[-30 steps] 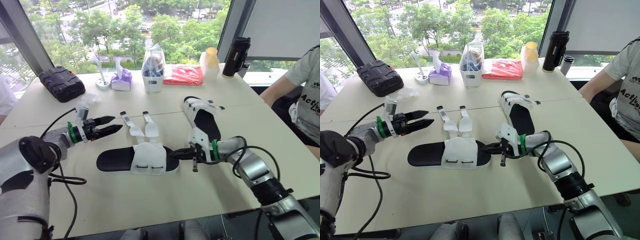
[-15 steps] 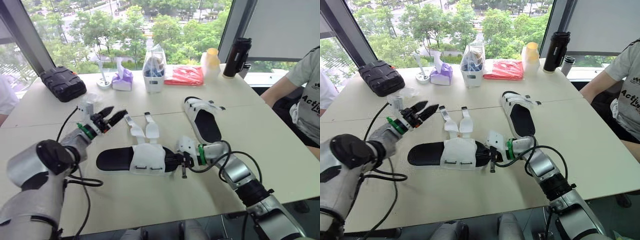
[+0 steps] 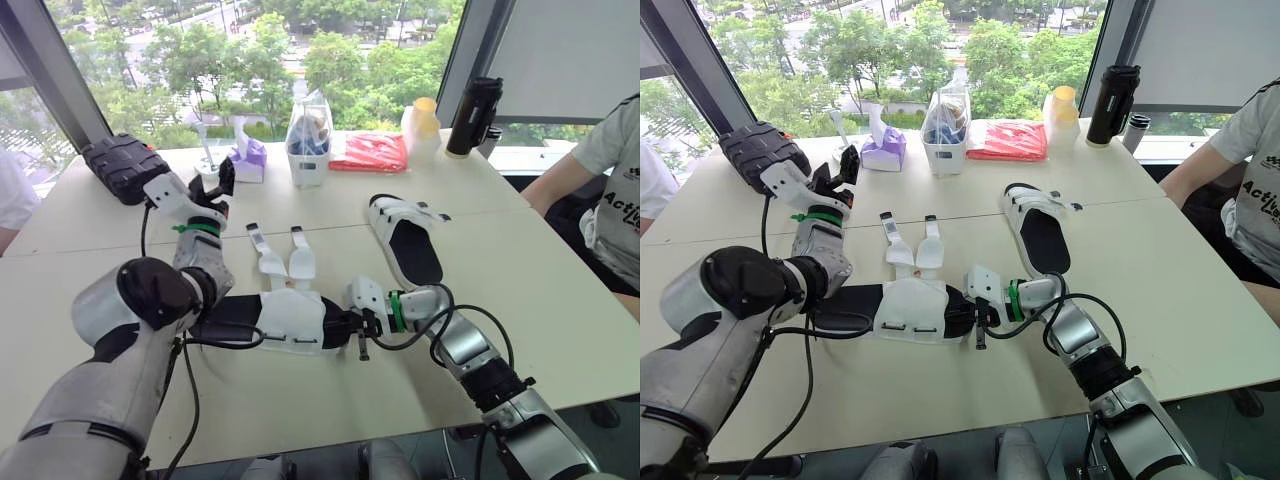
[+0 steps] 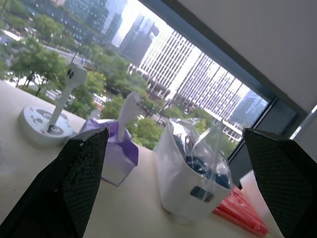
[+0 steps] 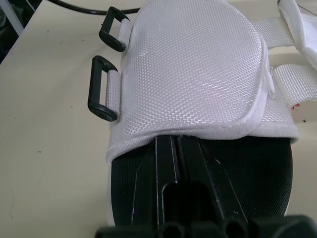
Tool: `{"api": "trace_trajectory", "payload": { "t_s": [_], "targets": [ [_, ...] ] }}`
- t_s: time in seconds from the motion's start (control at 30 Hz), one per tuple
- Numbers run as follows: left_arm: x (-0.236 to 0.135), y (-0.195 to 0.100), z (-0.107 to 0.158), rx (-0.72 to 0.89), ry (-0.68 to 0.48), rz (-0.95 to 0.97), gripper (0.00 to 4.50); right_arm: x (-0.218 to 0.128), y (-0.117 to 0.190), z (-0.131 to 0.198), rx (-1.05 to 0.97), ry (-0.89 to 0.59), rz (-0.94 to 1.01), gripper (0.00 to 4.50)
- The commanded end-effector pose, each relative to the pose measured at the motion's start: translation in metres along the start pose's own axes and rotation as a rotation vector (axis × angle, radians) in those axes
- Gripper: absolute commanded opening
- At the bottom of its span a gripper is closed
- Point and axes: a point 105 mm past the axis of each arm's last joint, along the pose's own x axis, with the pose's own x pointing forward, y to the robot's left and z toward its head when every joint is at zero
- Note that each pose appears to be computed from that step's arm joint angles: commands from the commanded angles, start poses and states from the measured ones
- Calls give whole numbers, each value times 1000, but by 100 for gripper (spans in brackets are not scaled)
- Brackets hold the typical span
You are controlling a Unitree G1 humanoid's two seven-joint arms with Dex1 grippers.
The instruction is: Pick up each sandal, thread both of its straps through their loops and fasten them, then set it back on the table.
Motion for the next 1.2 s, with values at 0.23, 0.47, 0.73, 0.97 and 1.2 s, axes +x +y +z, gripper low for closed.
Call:
{"api": "trace_trajectory", "payload": {
  "t_s": [0.23,0.47,0.73,0.97,1.2],
  "targets": [
    [31,-8,26,149,-55,-40,450,7,2,-7,-18,41,36,4],
    [30,-6,16,182,38,16,450,7,1,-8,-27,46,33,4],
    [-13,-31,10,25,143,-146,450,7,2,-9,-31,52,30,4],
    [-59,-21,19,-15,318,-130,450,7,1,-8,-36,50,27,4],
    [-77,-1,22,-111,492,-8,450,7,2,-10,-41,54,28,4]
  ]
}}
